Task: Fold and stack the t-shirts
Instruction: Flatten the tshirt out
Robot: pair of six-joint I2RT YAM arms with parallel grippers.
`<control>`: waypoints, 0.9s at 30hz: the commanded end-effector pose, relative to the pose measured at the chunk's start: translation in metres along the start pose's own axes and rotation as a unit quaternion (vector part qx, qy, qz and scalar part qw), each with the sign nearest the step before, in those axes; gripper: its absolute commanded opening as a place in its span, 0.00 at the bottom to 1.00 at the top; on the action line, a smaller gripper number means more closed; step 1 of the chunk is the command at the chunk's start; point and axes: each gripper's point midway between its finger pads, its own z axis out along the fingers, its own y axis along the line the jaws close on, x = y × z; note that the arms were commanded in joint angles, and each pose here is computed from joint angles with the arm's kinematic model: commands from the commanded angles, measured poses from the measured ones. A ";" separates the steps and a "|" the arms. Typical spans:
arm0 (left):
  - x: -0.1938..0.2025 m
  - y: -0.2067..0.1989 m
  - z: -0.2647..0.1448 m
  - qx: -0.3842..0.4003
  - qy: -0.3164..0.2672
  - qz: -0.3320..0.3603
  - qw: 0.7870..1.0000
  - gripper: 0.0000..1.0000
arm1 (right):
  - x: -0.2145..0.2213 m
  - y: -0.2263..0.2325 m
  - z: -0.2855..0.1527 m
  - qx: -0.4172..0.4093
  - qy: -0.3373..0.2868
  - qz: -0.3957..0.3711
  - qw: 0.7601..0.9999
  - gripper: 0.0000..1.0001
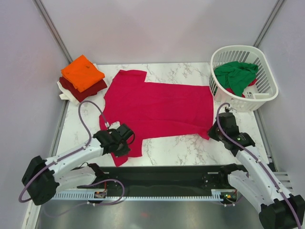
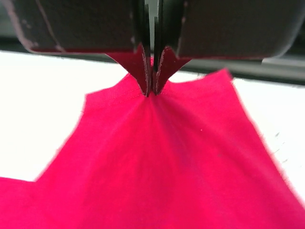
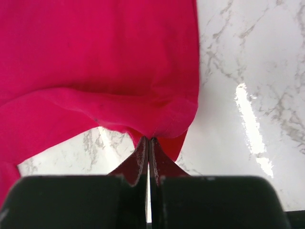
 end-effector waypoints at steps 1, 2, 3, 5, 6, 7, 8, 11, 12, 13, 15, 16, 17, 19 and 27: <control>-0.001 0.010 -0.043 0.007 0.010 0.001 1.000 0.02 | 0.019 0.011 -0.004 -0.036 0.044 0.024 0.998 0.02; -0.002 0.011 -0.050 0.013 0.006 -0.003 1.000 0.02 | 0.028 0.013 -0.003 -0.044 0.062 0.026 0.997 0.02; -0.004 0.015 -0.064 0.022 0.001 -0.010 1.000 0.02 | 0.042 0.011 -0.001 -0.050 0.087 0.029 0.995 0.02; -0.004 0.019 -0.075 0.030 0.001 -0.016 0.999 0.02 | 0.064 0.015 -0.002 -0.072 0.134 0.036 0.988 0.03; -0.003 0.019 -0.080 0.036 0.004 -0.020 0.999 0.02 | 0.077 0.010 0.000 -0.069 0.153 0.037 0.985 0.03; 0.000 0.023 -0.084 0.038 0.007 -0.021 0.999 0.02 | 0.084 0.007 0.001 -0.067 0.164 0.036 0.984 0.04; 0.002 0.025 -0.086 0.040 0.011 -0.023 0.999 0.02 | 0.088 0.004 0.001 -0.066 0.170 0.030 0.983 0.06; 0.013 0.032 -0.088 0.044 0.030 -0.027 0.998 0.02 | 0.093 -0.007 -0.001 -0.044 0.181 0.007 0.983 0.66; 0.015 0.035 -0.090 0.043 0.032 -0.031 0.998 0.02 | 0.087 -0.009 -0.007 -0.031 0.180 0.001 0.983 0.97; 0.016 0.041 -0.094 0.041 0.031 -0.034 0.998 0.02 | 0.085 -0.007 -0.009 -0.034 0.179 0.001 0.983 0.98; 0.010 0.049 -0.103 0.036 0.014 -0.045 0.998 0.02 | 0.066 -0.002 -0.017 -0.038 0.146 -0.006 0.989 0.98; 0.009 0.053 -0.107 0.031 0.009 -0.049 0.998 0.02 | 0.058 0.000 -0.021 -0.039 0.129 -0.006 0.991 0.98; 0.010 0.063 -0.111 0.019 0.007 -0.048 0.999 0.02 | 0.046 0.008 -0.025 -0.053 0.108 -0.002 0.993 0.98; 0.004 0.067 -0.119 0.016 -0.009 -0.054 0.998 0.02 | 0.033 0.019 -0.030 -0.076 0.086 0.003 0.993 0.98; 0.004 0.081 -0.117 -0.021 -0.013 -0.046 0.999 0.04 | 0.049 0.010 -0.025 -0.053 0.108 -0.009 0.993 0.98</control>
